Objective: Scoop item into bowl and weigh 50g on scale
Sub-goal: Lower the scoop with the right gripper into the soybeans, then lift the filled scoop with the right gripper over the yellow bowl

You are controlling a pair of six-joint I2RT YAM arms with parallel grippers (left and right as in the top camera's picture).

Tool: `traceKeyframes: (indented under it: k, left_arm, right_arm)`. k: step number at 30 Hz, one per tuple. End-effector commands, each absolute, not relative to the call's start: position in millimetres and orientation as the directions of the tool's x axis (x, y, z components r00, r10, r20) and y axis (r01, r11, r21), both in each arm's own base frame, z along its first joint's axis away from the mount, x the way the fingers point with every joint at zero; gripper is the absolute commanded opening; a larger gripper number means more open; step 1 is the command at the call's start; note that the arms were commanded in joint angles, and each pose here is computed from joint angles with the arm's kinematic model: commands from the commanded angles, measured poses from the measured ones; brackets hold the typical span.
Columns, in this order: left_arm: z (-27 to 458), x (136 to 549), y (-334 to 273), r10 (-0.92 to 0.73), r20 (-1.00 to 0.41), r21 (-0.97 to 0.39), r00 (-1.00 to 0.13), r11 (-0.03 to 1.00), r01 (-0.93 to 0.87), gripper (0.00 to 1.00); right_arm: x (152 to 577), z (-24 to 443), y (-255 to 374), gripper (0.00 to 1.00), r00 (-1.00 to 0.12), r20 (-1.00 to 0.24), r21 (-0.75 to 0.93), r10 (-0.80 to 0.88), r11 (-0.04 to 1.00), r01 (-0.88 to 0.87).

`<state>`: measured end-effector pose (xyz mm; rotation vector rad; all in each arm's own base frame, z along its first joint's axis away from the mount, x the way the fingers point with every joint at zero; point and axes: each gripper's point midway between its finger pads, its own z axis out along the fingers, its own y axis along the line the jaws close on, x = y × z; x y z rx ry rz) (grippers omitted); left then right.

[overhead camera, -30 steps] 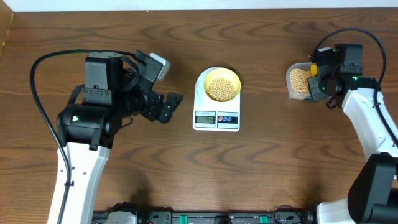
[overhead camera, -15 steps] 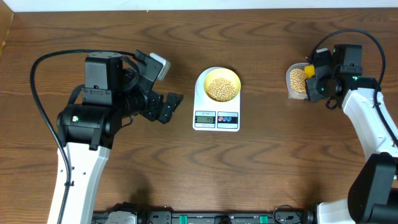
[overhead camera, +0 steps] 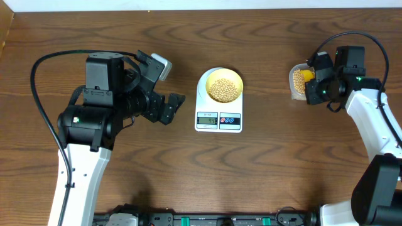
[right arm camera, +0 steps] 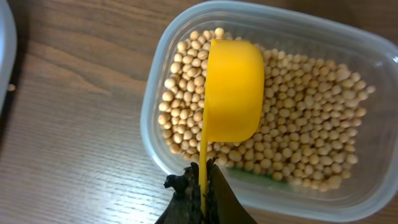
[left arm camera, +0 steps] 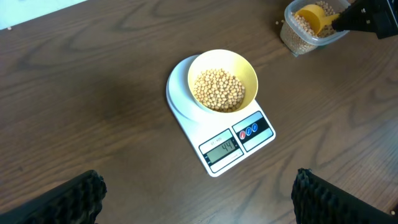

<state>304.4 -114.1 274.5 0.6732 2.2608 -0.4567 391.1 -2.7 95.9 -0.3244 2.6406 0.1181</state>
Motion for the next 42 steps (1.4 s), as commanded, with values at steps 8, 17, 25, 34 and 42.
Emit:
traceKeyframes:
  k: [8,17,25,34,42]
  left_arm:
    - [275,304,-115,0.325,-0.728,-0.132,-0.603,0.797,0.589,0.98]
    - [275,304,-115,0.325,-0.728,-0.132,-0.603,0.797,0.589,0.98]
    - [275,304,-115,0.325,-0.728,-0.132,-0.603,0.797,0.589,0.98]
    - [275,304,-115,0.325,-0.728,-0.132,-0.603,0.797,0.589,0.97]
    - [275,304,-115,0.325,-0.728,-0.132,-0.603,0.797,0.589,0.97]
  right_arm:
    - [382,91,-7,0.01,-0.901,-0.429,0.149,-0.061,0.979,-0.137]
    - [387,101,-17,0.01,-0.881,-0.471,0.286,0.043,0.952,-0.107]
    - [394,109,-29,0.01,-0.855,-0.510,0.326,0.096,0.941,-0.089]
    - [405,121,-38,0.01,-0.819,-0.550,0.366,0.164,0.928,-0.060]
    - [404,127,-30,0.01,-0.813,-0.555,0.422,0.175,0.902,-0.093]
